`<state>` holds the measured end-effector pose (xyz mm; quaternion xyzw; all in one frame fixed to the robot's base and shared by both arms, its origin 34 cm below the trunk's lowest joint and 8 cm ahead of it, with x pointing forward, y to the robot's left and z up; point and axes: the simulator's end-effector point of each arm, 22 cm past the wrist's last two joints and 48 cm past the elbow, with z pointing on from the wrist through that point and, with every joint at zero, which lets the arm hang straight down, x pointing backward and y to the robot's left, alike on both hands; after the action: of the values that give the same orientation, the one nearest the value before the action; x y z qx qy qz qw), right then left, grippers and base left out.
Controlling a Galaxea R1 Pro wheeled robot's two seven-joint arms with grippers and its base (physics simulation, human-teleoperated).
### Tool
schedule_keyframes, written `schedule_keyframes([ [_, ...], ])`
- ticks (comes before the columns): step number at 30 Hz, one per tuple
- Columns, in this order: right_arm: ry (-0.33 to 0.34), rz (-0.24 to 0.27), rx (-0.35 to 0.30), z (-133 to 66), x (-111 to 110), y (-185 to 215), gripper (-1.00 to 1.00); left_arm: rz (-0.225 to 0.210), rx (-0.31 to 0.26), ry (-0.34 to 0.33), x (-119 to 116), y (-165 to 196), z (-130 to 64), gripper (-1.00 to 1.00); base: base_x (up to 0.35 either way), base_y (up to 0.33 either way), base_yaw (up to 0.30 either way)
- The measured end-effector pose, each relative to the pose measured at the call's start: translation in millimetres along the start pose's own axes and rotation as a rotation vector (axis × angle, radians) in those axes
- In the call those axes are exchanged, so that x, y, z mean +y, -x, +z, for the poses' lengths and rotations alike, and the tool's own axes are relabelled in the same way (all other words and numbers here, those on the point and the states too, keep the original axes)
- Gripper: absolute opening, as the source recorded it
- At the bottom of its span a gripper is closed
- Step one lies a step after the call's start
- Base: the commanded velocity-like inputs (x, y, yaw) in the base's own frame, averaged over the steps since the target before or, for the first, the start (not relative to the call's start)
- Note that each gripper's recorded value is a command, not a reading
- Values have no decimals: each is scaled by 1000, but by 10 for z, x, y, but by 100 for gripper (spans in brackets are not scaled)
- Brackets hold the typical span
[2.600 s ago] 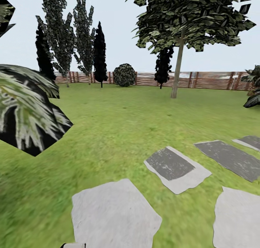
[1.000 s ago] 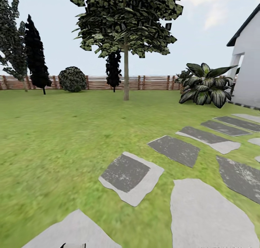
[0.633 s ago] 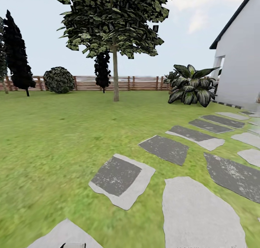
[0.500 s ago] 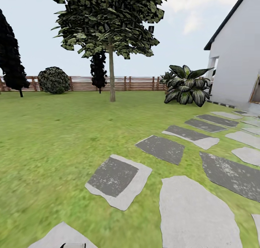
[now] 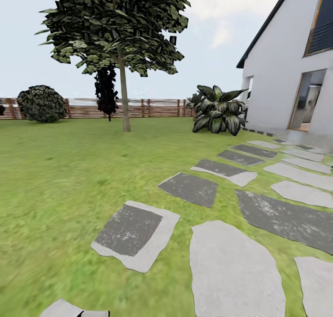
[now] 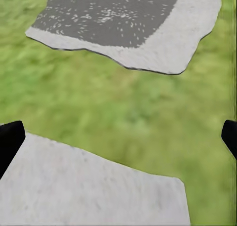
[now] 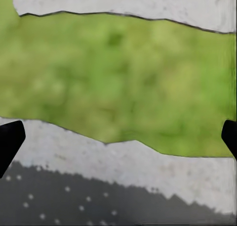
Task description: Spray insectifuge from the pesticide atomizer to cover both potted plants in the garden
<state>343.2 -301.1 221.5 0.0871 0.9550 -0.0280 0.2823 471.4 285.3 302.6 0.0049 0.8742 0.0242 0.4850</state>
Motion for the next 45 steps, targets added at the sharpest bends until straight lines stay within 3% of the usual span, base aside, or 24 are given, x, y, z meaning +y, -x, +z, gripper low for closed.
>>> schedule_keyframes([
  [45, -1, -3, 14, 7, -23, -55, 100, 1, 15, 0, -2, -66, 1, 100, 3, 0, -269],
])
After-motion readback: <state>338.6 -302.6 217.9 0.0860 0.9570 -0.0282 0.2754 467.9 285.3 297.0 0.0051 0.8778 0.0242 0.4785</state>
